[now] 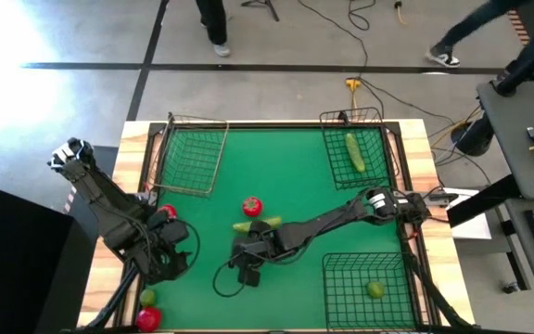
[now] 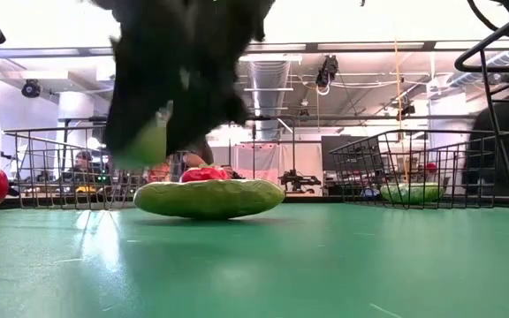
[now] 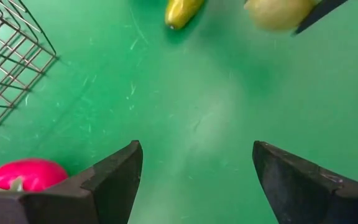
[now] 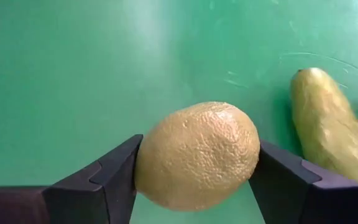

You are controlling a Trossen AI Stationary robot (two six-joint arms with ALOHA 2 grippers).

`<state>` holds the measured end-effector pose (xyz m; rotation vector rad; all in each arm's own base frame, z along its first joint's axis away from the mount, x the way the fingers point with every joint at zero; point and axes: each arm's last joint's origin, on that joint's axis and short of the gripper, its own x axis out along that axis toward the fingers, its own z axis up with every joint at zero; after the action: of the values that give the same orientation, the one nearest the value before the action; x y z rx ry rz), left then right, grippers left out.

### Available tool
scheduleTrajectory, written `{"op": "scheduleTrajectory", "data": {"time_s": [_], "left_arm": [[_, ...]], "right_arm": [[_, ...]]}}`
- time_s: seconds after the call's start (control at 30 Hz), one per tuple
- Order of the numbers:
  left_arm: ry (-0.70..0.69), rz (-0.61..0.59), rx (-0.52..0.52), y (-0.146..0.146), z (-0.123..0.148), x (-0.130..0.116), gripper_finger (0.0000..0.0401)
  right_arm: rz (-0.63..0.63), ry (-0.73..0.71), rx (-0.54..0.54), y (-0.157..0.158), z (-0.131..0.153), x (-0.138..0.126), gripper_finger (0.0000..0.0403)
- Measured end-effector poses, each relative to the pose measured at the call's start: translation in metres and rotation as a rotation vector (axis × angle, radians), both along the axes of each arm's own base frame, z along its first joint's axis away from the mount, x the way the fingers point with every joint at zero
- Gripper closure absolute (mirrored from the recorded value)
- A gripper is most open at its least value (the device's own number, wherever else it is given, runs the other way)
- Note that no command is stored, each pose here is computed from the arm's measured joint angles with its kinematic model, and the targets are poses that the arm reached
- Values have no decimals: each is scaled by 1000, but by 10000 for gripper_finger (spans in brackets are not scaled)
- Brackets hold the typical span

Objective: Sort produce into baskets
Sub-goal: Put the top lime into the bottom right wire basket

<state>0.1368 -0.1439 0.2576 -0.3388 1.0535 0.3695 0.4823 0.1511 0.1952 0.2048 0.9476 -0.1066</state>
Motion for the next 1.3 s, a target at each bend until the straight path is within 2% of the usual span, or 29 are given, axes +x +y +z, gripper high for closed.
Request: {"op": "scheduleTrajectory", "data": {"time_s": [0.13, 0.27, 0.37, 0.53, 0.7, 0.8, 0.87, 0.93, 1.0, 1.23, 1.3], "left_arm": [[-3, -6, -4, -2, 0, 0, 115], [6, -39, -17, -6, -1, -4, 115], [38, -74, -46, -12, -1, -9, 115], [76, -107, -63, -20, -5, -14, 115], [103, -130, -57, -24, -9, -13, 115], [93, -135, -32, -24, -11, -12, 115], [86, -131, -25, -25, -11, -11, 115], [83, -124, -28, -26, -12, -10, 115], [82, -111, -31, -26, -13, -10, 115], [65, -88, -61, -32, -15, -6, 115], [56, -89, -70, -33, -16, -5, 115]], "right_arm": [[-4, 77, 119, 16, 51, -15, 156], [-21, 166, 171, 50, 108, -58, 156], [-90, 210, 186, 80, 131, -102, 156], [-340, 108, 195, 125, 147, -174, 156], [-632, 112, 276, 151, 129, -233, 156], [-828, 211, 325, 156, 107, -257, 156], [-952, 331, 340, 157, 90, -268, 156], [-991, 482, 332, 157, 74, -272, 156], [-1031, 552, 326, 153, 61, -270, 156], [-1120, 557, 291, 111, 45, -270, 156], [-1122, 555, 329, 102, 40, -272, 156]]}}
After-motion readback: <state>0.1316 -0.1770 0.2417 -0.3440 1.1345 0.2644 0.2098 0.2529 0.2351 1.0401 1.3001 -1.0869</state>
